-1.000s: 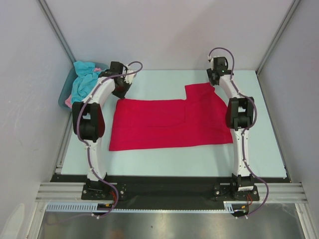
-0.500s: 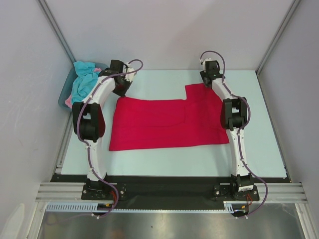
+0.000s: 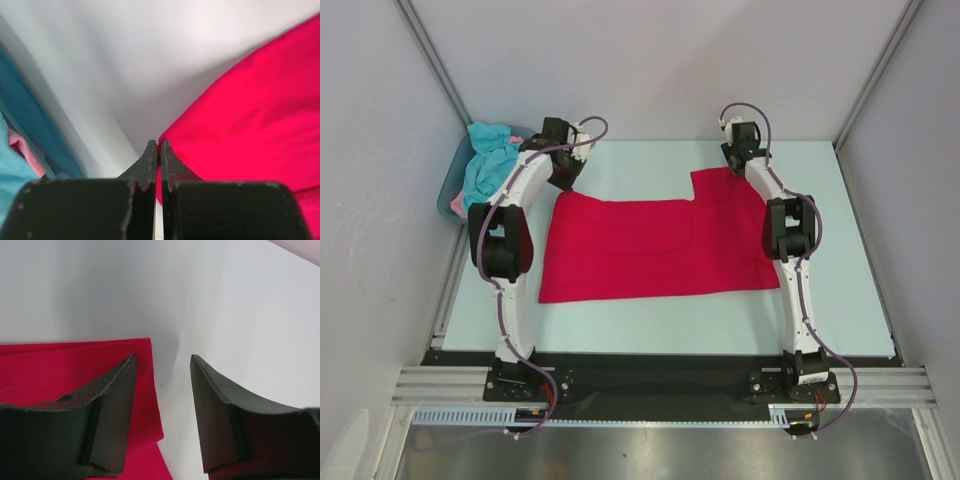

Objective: Fold and stack the t-shirts
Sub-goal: Fold the tshirt

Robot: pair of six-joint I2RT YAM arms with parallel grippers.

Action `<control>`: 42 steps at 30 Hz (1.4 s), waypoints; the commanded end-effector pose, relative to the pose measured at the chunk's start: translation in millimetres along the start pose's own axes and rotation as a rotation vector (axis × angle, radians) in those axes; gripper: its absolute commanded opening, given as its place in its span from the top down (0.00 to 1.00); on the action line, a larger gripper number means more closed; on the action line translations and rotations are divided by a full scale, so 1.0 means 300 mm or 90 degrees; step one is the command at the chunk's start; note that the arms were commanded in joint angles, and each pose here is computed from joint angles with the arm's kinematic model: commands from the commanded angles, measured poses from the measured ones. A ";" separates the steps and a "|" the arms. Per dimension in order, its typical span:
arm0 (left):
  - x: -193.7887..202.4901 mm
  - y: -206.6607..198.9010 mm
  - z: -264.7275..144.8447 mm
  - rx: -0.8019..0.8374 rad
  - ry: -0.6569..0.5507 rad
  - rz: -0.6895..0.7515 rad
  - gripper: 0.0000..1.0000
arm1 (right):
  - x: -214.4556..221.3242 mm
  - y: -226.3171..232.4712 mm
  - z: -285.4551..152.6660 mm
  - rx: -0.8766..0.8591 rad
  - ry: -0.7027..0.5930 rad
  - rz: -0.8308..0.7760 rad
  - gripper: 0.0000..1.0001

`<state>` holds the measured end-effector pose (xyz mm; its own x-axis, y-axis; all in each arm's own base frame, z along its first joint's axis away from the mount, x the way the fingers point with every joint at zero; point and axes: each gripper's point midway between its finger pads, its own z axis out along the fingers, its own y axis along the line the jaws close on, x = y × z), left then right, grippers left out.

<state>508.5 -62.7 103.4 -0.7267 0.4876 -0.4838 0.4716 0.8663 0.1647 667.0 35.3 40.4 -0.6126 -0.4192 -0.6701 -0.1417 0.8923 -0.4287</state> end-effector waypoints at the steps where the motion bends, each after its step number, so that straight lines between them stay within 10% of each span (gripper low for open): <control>1: -0.079 0.012 -0.020 -0.006 -0.040 0.016 1.00 | 0.000 0.107 -0.049 -0.078 0.018 -0.003 0.47; 14: -0.090 0.027 -0.019 -0.016 -0.042 0.027 1.00 | 0.072 0.236 -0.107 -0.213 0.073 0.025 0.50; 27: -0.109 0.046 -0.051 -0.032 -0.052 0.039 1.00 | 0.151 0.217 -0.126 -0.248 0.115 0.047 0.99; 42: -0.123 0.041 -0.058 -0.029 -0.065 0.030 1.00 | -0.098 -0.076 -0.251 -0.033 0.012 0.000 1.00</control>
<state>518.4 -61.6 106.8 -0.7026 0.5192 -0.4866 0.4917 0.8486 0.1953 623.6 53.8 37.5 -0.6973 -0.3896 -0.6017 -0.2680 0.9202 -0.2852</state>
